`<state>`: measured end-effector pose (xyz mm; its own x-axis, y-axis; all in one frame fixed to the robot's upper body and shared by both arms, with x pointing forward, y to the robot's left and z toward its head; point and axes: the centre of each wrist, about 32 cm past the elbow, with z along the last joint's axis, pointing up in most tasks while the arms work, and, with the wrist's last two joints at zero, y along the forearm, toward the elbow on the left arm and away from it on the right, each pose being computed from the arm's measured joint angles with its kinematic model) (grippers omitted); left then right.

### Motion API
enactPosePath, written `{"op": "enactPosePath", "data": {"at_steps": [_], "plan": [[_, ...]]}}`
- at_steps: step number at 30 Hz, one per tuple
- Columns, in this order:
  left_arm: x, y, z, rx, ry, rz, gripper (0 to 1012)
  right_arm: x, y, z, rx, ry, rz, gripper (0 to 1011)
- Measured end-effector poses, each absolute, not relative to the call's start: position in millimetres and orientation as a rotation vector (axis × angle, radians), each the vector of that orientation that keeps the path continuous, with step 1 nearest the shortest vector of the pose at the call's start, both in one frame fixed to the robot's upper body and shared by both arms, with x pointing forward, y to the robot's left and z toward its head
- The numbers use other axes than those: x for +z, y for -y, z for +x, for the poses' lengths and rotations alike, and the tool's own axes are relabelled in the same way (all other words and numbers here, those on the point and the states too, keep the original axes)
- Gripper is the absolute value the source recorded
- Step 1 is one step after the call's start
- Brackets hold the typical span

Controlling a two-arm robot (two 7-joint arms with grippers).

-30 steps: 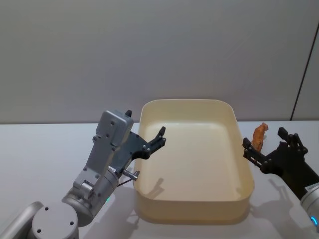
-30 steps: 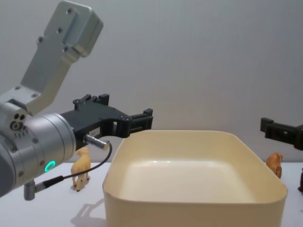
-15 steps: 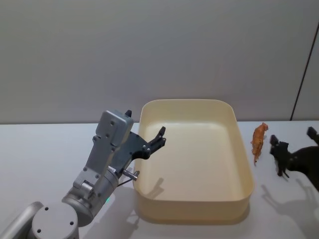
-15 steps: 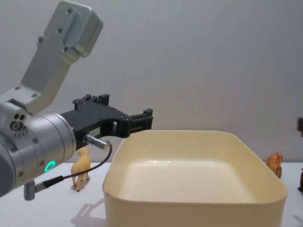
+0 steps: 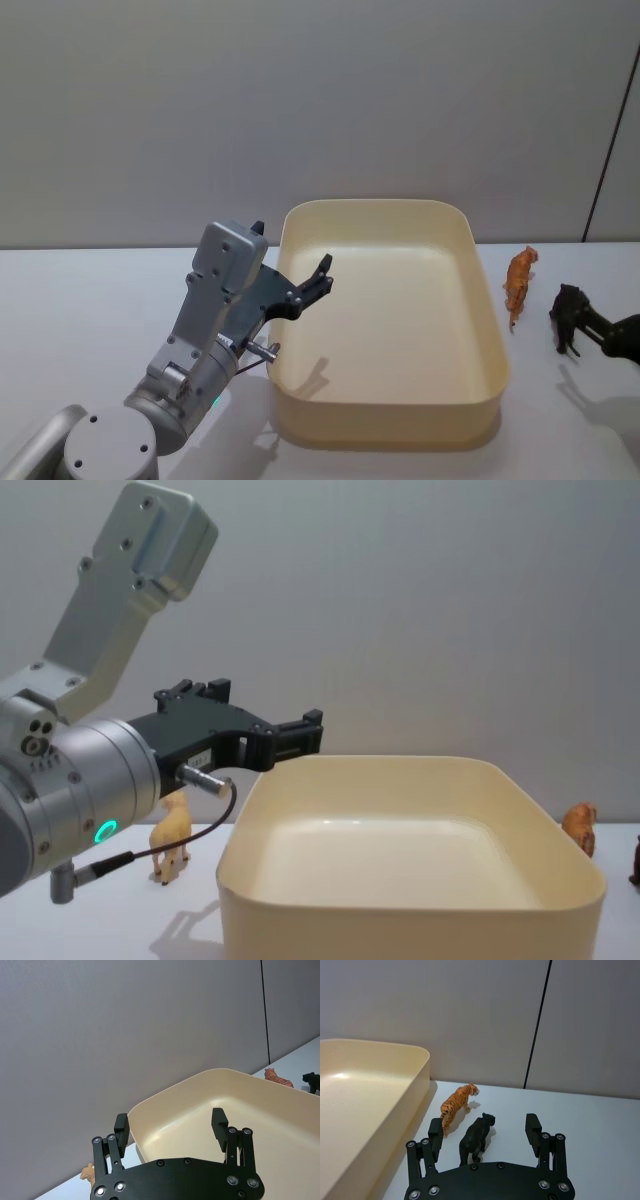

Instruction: Pick up the toy alternately with two hands and place it into the central storage box.

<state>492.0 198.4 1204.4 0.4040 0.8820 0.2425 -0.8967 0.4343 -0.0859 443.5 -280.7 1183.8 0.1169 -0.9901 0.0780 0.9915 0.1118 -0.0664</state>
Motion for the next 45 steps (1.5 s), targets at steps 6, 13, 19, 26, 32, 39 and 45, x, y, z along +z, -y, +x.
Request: {"op": "enactPosePath", "data": {"at_steps": [6, 13, 19, 26, 32, 39, 45], "plan": [[1204.4, -198.4, 492.0, 1.124, 0.268, 0.061, 1001, 1177.0, 274.5, 453.8, -1.449, -0.017, -0.159, 1001], [1204.4, -198.4, 492.0, 1.124, 0.268, 0.061, 1001, 1165.8, 265.7, 469.2, -1.456, -0.052, -0.213, 1001], [1204.4, -198.4, 492.0, 1.124, 0.268, 0.061, 1001, 1155.6, 257.3, 485.1, -1.484, -0.071, -0.249, 1001], [1204.4, -198.4, 492.0, 1.124, 0.268, 0.061, 1001, 1146.1, 245.9, 504.2, -1.503, -0.071, -0.276, 1001], [1204.4, -198.4, 492.0, 1.124, 0.268, 0.061, 1001, 1139.8, 238.4, 516.0, -1.509, -0.065, -0.292, 902], [1204.4, -198.4, 492.0, 1.124, 0.268, 0.061, 1001, 1136.2, 232.4, 524.0, -1.511, -0.060, -0.302, 726], [1204.4, -198.4, 492.0, 1.124, 0.268, 0.061, 1001, 1134.7, 229.3, 528.0, -1.511, -0.057, -0.307, 530]]}}
